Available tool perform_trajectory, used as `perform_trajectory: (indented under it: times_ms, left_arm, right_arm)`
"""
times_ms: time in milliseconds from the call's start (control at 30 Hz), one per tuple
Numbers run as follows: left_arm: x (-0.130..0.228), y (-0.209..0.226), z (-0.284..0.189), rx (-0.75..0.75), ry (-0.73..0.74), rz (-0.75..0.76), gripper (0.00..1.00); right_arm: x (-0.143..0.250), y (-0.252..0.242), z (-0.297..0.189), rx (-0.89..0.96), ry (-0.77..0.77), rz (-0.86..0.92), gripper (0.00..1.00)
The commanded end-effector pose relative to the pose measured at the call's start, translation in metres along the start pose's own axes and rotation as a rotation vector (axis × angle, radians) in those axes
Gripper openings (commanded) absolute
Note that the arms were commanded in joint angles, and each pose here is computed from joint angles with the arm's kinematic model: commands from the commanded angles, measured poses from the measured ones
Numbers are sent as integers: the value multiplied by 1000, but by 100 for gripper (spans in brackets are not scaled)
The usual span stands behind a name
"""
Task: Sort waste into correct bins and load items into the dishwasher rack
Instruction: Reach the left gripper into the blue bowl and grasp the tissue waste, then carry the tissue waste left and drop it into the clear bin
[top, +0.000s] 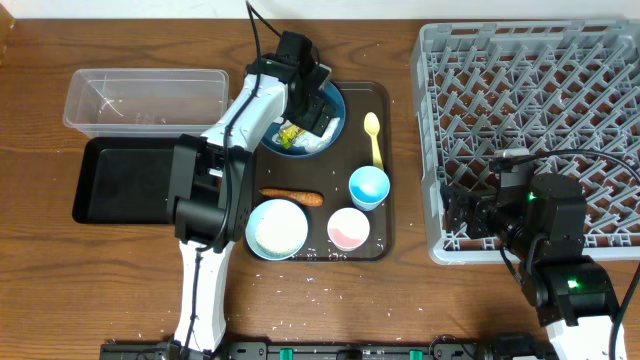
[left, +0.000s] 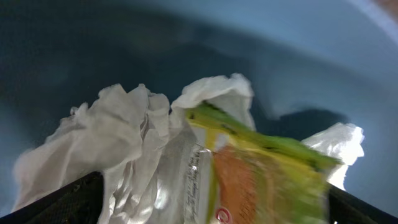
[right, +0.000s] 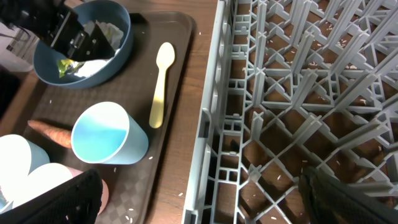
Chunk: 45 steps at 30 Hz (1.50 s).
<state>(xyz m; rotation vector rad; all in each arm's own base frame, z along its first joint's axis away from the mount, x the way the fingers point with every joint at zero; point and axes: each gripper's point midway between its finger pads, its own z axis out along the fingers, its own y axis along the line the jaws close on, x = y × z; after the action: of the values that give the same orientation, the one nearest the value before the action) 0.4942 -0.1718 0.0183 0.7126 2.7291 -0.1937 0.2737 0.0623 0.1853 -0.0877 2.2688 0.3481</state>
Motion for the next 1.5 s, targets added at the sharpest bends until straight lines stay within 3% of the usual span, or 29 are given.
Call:
perform_trajectory:
  times_ms: [0, 100, 167, 267, 333, 600, 800, 1000, 1133, 1200, 1333, 1400, 1467]
  left_arm:
    - [6, 7, 9, -13, 21, 3, 99]
    - [8, 7, 12, -14, 29, 2, 97]
    - [8, 7, 12, -14, 29, 2, 80]
    - [7, 7, 12, -14, 28, 2, 40]
    - [7, 8, 11, -15, 26, 2, 24]
    - [-19, 24, -39, -111, -75, -79, 7]
    - [-40, 57, -131, -160, -254, -254, 6]
    - [-23, 125, -203, -247, -366, -418, 7]
    - [7, 179, -208, -303, -350, -522, 7]
    - [25, 201, -202, -322, -328, -569, 15]
    - [55, 234, -177, -334, -260, -643, 17]
    - [65, 244, -162, -332, -228, -663, 31]
    - [72, 248, -154, -329, -208, -676, 54]
  right_arm:
    - [-7, 6, -3, -17, -16, -21, 99]
    - [-7, 6, -3, -16, -16, -22, 99]
    - [-7, 5, -3, -14, -17, -22, 99]
    - [-8, 4, -3, -9, -17, -22, 99]
    - [-8, 4, -3, -9, -17, -21, 99]
    - [-8, 4, -3, -9, -17, -21, 99]
    - [-7, 4, -3, -9, -17, -21, 99]
    - [-7, 4, -3, -9, -17, -21, 99]
    - [-8, 4, -3, -9, -17, -21, 99]
    - [-7, 4, -3, -9, -16, -21, 99]
    - [-7, 4, -3, -9, -17, -21, 99]
    - [-8, 4, -3, -9, -19, -22, 99]
    - [-8, 5, -3, -10, -20, -22, 99]
